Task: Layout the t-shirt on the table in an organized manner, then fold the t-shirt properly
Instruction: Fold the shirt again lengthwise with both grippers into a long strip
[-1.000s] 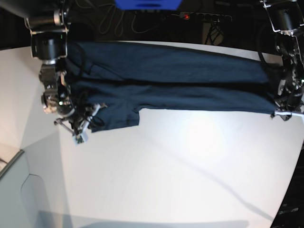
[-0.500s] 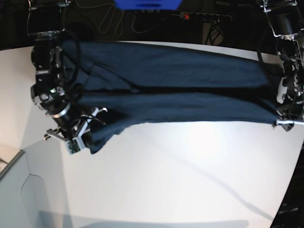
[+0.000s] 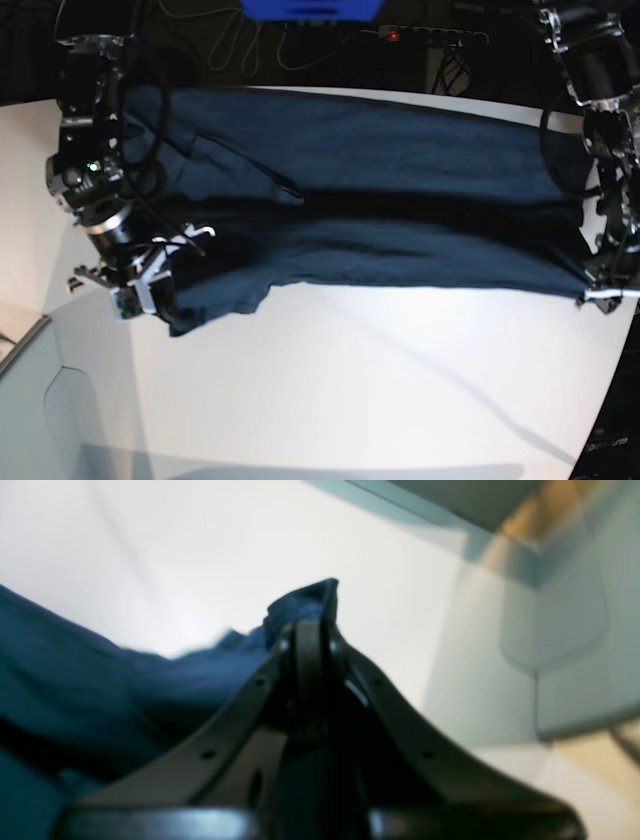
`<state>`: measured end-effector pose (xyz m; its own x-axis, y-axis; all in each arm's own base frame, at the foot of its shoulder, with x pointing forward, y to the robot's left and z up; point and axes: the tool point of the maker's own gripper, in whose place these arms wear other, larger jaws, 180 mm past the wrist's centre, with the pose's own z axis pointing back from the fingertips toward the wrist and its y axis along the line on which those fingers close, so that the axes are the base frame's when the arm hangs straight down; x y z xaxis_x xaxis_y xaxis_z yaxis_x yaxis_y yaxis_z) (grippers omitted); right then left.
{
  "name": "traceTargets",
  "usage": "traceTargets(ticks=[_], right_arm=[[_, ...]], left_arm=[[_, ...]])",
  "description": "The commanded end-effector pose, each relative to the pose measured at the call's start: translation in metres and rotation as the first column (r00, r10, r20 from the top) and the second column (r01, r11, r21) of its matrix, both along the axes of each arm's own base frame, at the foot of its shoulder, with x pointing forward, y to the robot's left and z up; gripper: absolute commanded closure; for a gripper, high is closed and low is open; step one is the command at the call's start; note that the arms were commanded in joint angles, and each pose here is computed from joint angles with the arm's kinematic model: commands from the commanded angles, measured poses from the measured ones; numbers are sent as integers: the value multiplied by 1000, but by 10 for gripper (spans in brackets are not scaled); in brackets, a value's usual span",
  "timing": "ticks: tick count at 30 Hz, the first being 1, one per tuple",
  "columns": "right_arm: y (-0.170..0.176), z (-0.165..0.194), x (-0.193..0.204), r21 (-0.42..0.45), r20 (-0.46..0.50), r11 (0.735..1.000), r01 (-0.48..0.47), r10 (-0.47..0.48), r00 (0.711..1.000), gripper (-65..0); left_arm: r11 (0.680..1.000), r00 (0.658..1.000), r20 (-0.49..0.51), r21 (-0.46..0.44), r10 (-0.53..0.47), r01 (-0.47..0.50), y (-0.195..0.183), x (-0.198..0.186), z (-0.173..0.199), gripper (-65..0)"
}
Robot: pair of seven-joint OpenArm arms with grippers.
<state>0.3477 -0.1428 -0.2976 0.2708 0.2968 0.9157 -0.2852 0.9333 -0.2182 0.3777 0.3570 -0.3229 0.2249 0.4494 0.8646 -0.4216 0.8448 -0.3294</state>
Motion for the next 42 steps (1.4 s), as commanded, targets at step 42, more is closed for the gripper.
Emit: traceTargets(ticks=[42], right_arm=[[18, -29, -136, 195, 4, 980, 42, -44, 999, 0]], left_arm=[[996, 1000, -4, -93, 10, -11, 20, -49, -46, 0]])
